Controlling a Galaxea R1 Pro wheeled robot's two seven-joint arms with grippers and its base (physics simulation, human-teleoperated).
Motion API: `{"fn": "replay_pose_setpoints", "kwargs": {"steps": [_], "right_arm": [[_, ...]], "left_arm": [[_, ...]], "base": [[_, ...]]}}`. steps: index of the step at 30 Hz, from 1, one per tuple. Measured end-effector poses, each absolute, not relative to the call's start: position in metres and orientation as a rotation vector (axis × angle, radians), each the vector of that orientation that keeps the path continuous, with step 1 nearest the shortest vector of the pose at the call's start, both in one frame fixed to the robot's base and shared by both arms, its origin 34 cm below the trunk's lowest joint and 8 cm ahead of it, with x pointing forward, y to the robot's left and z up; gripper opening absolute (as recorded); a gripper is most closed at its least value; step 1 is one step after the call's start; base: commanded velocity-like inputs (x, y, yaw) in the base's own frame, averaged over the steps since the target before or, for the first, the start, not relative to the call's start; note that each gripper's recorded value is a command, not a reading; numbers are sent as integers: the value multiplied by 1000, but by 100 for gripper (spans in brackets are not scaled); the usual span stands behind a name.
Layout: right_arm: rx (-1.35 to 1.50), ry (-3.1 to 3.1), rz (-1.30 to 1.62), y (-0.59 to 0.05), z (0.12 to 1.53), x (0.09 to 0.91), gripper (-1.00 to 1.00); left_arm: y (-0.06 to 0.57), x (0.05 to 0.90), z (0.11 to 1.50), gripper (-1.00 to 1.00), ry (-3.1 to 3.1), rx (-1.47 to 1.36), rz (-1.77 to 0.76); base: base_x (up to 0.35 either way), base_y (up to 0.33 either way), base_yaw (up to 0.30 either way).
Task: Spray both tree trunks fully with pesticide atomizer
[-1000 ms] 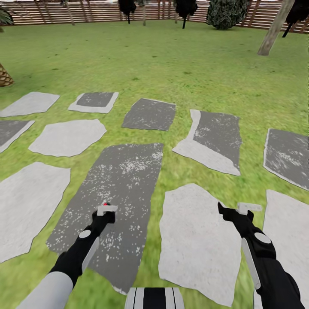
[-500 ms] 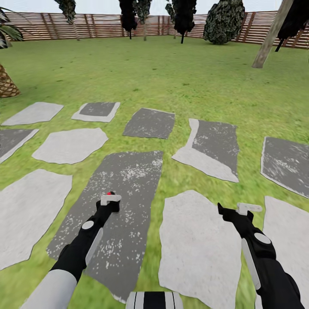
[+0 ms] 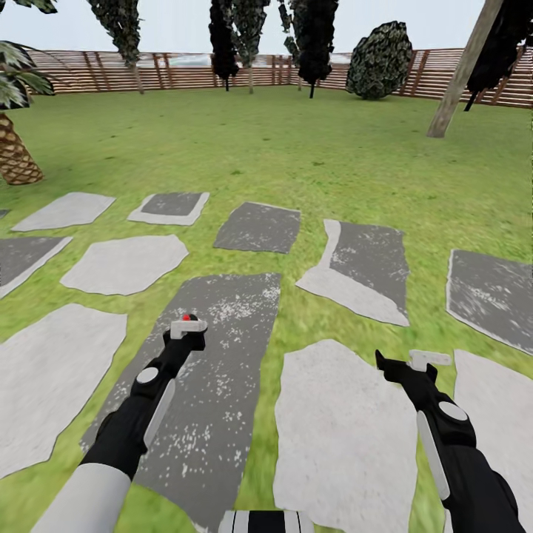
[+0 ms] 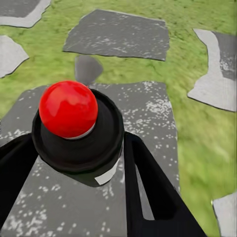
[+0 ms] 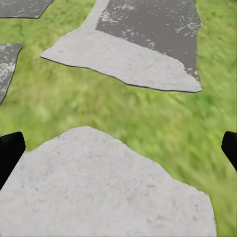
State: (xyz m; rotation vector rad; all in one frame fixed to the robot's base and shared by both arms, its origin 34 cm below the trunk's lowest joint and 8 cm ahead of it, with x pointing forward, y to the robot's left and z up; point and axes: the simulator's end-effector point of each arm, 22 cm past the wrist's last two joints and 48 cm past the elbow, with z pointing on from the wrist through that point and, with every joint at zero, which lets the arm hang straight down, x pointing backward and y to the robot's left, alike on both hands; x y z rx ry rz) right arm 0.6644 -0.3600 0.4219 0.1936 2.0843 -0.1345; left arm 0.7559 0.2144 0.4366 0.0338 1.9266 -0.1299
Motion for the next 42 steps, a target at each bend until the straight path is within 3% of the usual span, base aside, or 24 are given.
{"fn": "replay_pose_setpoints", "kwargs": {"steps": [42], "right_arm": [[196, 1920, -118, -360, 523, 670, 100]], "left_arm": [[214, 684, 566, -100, 1701, 41, -131]], "base": [[0, 0, -1]]}}
